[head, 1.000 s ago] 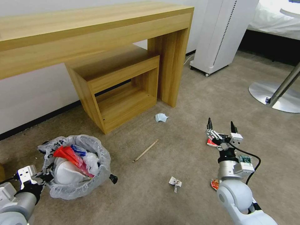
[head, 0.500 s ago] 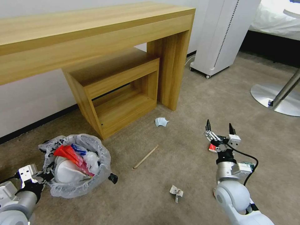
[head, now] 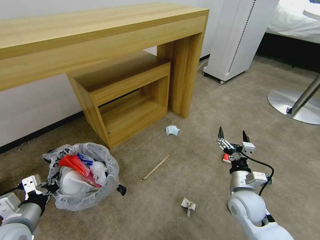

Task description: Pick up the trash bin and place the garbage on the floor into it.

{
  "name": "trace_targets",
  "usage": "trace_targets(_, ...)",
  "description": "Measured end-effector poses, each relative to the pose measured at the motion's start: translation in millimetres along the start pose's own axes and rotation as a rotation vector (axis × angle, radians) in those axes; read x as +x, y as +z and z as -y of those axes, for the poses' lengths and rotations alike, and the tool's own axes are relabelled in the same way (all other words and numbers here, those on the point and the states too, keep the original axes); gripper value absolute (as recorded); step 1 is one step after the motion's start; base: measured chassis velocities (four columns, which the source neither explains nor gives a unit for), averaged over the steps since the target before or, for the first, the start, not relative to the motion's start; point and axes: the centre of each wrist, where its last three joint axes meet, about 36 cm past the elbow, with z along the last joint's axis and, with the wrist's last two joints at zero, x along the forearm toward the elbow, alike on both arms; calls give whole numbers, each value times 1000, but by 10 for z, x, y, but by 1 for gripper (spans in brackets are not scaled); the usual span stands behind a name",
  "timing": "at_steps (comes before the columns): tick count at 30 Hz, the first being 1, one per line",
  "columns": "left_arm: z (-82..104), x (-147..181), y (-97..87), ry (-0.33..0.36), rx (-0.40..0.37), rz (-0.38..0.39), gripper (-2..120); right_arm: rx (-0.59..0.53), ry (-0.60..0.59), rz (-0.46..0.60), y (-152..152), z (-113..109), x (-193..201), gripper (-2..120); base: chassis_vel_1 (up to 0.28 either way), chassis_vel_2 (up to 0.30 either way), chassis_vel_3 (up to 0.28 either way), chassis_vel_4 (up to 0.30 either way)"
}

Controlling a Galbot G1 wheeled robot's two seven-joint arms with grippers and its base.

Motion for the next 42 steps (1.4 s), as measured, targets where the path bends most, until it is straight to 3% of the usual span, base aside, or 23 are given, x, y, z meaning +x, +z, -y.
trace_targets(14, 7, 25, 15, 4, -2, 1, 1, -8, 31, -21, 22, -73, -35, 100, -52, 57, 52, -56)
trace_targets(20, 9, 12, 67, 3, 0, -6, 1, -81, 84, -167, -7, -294, -231, 100, 0, 0, 0, 0)
trace_targets(33, 36, -25, 112, -2, 1, -17, 1, -155, 109, -356, 36, -456, -469, 100, 0, 0, 0, 0)
trace_targets(36, 42, -31, 169, -13, 10, -25, 1, -240, 146, -515, 166, -670, -618, 100, 0, 0, 0, 0)
trace_targets(42, 48, -24, 237, -21, 16, -36, 1, -283, 173, -639, 434, -971, -756, 100, 0, 0, 0, 0)
